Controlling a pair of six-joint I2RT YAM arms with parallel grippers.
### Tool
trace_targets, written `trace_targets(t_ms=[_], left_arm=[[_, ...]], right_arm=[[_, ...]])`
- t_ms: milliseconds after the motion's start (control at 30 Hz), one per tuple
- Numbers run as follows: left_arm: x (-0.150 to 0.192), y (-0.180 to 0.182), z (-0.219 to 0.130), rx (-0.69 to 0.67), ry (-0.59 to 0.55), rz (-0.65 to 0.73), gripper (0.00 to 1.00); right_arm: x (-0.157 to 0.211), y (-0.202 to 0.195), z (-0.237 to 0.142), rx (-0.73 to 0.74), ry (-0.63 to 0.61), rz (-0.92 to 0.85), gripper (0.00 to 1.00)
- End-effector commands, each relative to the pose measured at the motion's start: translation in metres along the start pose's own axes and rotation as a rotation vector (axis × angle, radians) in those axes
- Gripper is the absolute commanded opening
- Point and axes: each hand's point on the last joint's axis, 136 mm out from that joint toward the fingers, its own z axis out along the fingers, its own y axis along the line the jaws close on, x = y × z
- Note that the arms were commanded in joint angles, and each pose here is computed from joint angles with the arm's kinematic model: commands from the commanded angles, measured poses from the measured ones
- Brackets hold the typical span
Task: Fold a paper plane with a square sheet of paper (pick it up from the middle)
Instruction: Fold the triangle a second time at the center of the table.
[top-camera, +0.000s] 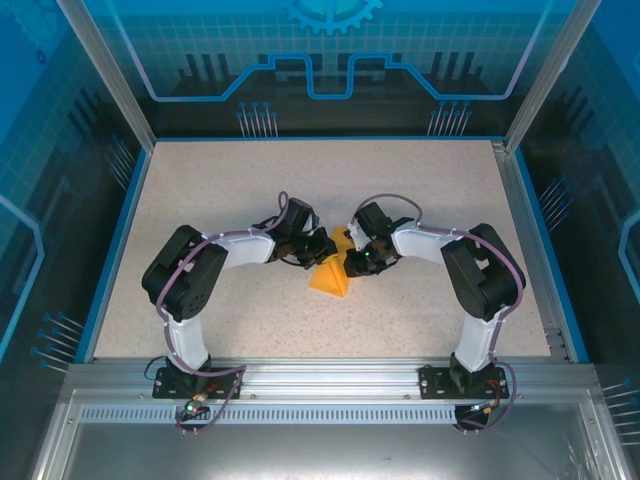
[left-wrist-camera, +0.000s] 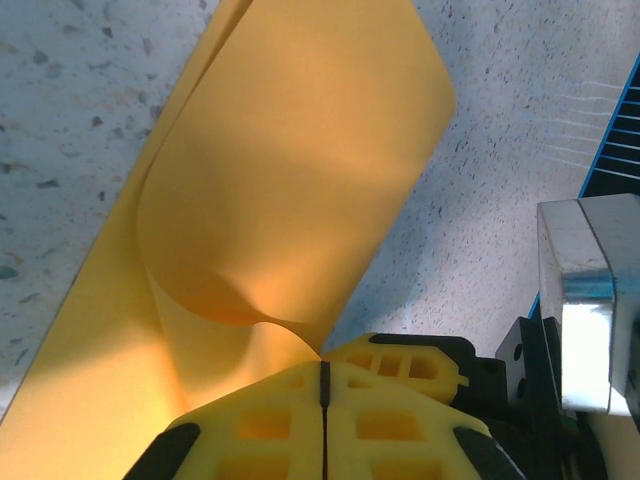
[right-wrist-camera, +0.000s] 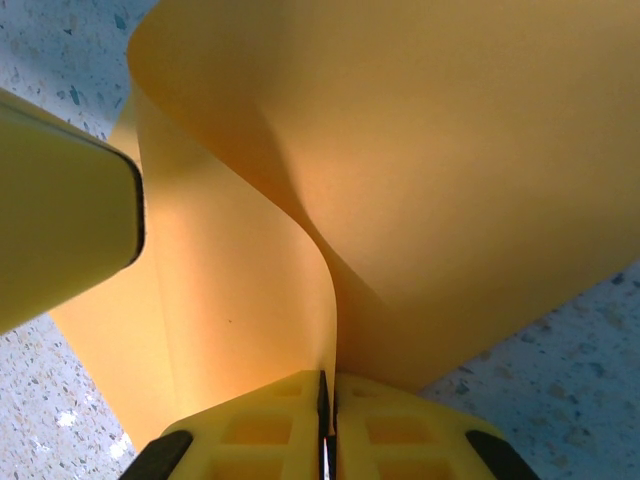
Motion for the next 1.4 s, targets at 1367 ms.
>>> trace_targets(t_ms=[1367], left_arm=[[0.015, 0.069, 0.029, -0.160, 0.066, -0.017, 0.06]], right_arm=[[0.002, 0.064, -0.042, -0.239, -0.101, 0.106, 0.14]])
